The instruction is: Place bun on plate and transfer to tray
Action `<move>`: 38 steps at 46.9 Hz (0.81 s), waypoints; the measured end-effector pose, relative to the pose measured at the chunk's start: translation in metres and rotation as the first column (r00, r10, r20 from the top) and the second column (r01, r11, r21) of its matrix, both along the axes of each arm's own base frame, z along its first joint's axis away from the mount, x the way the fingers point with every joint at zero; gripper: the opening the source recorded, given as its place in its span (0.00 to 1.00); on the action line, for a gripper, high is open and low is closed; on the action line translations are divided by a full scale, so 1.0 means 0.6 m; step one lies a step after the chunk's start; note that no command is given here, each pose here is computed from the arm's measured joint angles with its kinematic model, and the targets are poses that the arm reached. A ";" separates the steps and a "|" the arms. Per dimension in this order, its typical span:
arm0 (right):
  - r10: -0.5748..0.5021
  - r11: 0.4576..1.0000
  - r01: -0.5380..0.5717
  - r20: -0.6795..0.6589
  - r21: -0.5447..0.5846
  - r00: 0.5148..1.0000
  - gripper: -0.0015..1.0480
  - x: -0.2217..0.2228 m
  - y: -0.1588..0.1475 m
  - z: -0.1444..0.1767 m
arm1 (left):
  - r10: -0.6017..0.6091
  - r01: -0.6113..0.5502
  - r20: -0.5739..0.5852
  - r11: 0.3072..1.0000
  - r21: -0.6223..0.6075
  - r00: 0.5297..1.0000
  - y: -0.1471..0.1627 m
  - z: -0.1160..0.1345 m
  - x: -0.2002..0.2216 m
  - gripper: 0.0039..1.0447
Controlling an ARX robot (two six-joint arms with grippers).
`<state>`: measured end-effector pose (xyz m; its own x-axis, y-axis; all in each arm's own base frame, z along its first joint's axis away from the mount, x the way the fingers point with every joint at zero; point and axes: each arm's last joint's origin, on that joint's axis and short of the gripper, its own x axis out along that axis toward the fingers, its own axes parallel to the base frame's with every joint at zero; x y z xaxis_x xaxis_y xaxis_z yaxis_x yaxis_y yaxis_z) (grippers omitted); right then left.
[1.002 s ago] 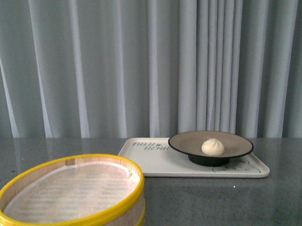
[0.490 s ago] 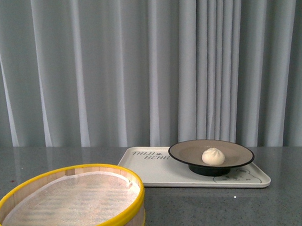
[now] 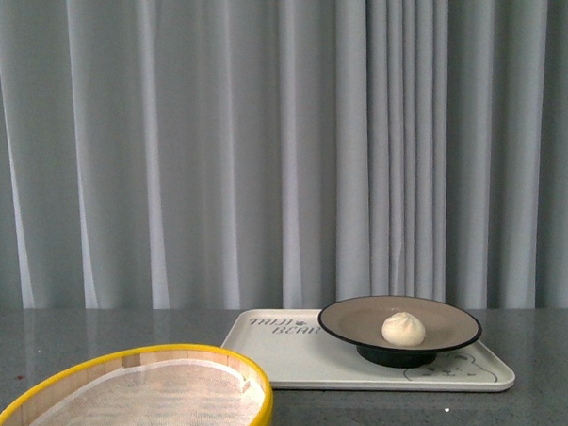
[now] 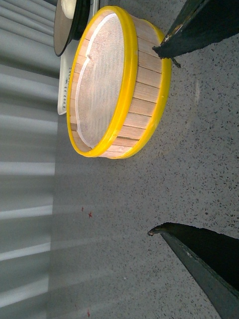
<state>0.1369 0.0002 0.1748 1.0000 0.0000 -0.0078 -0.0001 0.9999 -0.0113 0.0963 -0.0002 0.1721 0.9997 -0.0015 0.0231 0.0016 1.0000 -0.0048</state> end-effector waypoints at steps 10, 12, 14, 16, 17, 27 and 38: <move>0.000 1.000 0.000 0.007 0.000 1.000 0.02 -0.016 0.000 -0.013 | 0.000 0.000 0.000 1.000 0.000 1.000 0.000 0.000 0.000 0.94; 0.000 1.000 0.000 0.010 0.000 1.000 0.02 -0.019 0.000 -0.013 | 0.000 0.000 0.000 1.000 0.000 1.000 0.000 0.000 0.000 0.94; 0.000 1.000 0.000 0.012 0.000 1.000 0.02 -0.020 0.000 -0.012 | 0.000 0.000 0.000 1.000 0.000 1.000 0.000 0.000 0.000 0.94; 0.000 1.000 0.000 0.014 0.000 1.000 0.02 -0.023 0.000 -0.011 | 0.000 0.000 0.000 1.000 0.000 1.000 0.000 0.000 0.000 0.94; 0.000 1.000 0.000 0.014 0.000 1.000 0.02 -0.024 0.000 -0.011 | 0.000 0.000 0.000 1.000 0.000 1.000 0.000 0.000 0.000 0.94; 0.000 1.000 0.000 0.015 0.000 1.000 0.02 -0.033 0.000 -0.011 | 0.000 0.000 0.000 1.000 0.000 1.000 0.000 0.000 0.000 0.94; 0.000 1.000 0.000 0.016 0.000 1.000 0.02 -0.043 0.000 -0.011 | 0.000 0.000 0.000 1.000 0.000 1.000 0.000 0.000 0.000 0.94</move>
<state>0.1112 0.0002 0.1682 1.0000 0.0004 0.0078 -0.0003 0.9999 -0.0112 0.0963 -0.0002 0.1721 0.9997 -0.0015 0.0231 0.0016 1.0000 -0.0048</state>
